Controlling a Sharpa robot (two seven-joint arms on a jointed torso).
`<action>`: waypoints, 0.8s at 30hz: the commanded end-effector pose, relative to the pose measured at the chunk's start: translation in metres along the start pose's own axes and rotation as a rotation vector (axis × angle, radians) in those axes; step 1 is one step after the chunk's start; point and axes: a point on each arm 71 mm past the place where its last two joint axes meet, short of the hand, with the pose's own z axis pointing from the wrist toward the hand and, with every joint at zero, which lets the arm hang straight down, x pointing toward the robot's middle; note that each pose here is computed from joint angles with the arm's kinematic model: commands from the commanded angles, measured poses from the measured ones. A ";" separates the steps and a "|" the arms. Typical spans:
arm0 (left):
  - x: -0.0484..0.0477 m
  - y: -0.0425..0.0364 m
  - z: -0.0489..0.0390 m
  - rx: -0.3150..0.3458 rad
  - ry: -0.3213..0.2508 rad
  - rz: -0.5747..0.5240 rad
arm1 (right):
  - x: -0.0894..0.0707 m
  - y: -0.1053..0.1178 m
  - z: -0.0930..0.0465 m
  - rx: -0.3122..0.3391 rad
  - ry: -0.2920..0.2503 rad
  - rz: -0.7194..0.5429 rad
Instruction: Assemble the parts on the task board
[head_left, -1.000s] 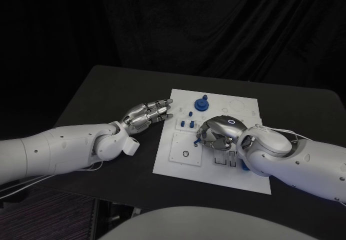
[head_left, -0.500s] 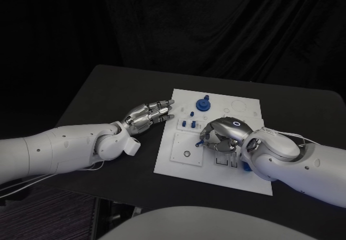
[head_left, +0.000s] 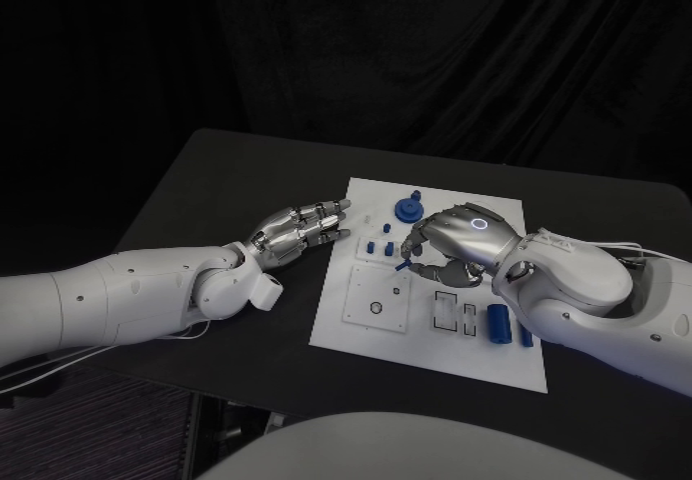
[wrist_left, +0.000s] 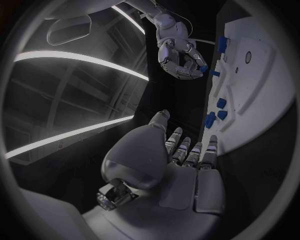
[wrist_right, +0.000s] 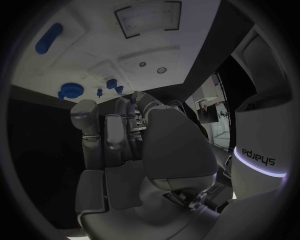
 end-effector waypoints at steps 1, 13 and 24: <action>0.0015 -0.0030 0.0007 0.050 0.006 -0.012 | -0.001 0.004 0.002 -0.002 0.063 -0.210; 0.0034 -0.0018 0.0034 0.048 0.013 -0.016 | -0.003 0.021 0.018 -0.058 0.096 -0.469; 0.0055 -0.0052 0.0038 0.100 -0.005 -0.001 | -0.001 0.027 0.022 -0.062 0.081 -0.486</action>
